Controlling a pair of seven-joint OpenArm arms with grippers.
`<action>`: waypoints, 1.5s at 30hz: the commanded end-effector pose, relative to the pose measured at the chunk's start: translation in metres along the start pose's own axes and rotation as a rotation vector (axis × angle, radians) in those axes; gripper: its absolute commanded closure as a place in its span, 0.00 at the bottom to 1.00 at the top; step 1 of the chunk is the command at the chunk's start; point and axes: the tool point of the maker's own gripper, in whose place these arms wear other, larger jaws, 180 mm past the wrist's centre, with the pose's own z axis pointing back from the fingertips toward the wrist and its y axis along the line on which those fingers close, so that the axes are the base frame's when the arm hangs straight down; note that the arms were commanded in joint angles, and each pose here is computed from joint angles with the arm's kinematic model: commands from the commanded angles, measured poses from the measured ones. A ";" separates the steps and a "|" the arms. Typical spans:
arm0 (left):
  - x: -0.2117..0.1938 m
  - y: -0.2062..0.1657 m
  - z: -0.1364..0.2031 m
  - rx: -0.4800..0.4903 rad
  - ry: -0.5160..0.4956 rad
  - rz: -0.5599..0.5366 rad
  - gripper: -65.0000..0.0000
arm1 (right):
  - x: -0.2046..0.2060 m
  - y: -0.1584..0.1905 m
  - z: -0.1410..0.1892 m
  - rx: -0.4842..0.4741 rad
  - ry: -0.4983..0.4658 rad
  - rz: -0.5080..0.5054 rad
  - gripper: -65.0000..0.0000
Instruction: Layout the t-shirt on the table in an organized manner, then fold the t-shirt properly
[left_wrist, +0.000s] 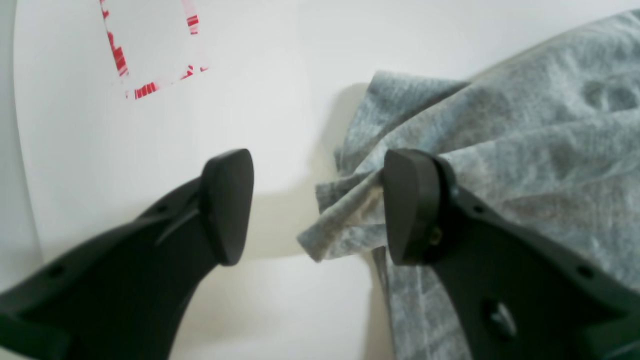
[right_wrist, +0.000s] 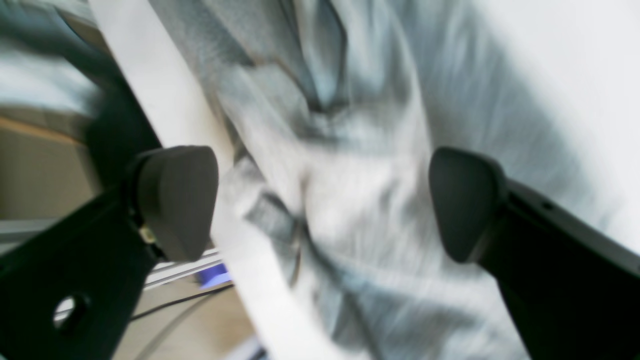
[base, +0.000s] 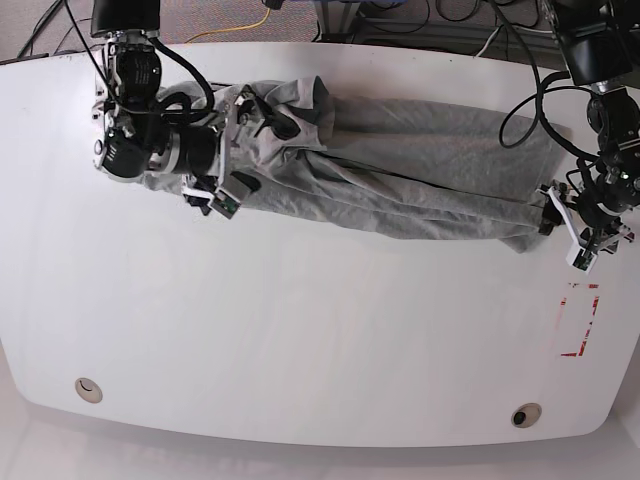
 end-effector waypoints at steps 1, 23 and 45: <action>0.016 0.009 0.005 0.021 -0.048 -0.007 0.41 | 0.017 0.004 0.002 -0.007 -0.031 0.071 0.00; 0.016 0.009 0.005 0.021 -0.048 -0.007 0.41 | -0.021 0.021 -0.033 -0.048 0.111 0.346 0.09; 0.015 0.009 0.005 0.021 -0.047 -0.006 0.41 | -0.014 0.007 -0.037 -0.150 0.123 0.403 0.99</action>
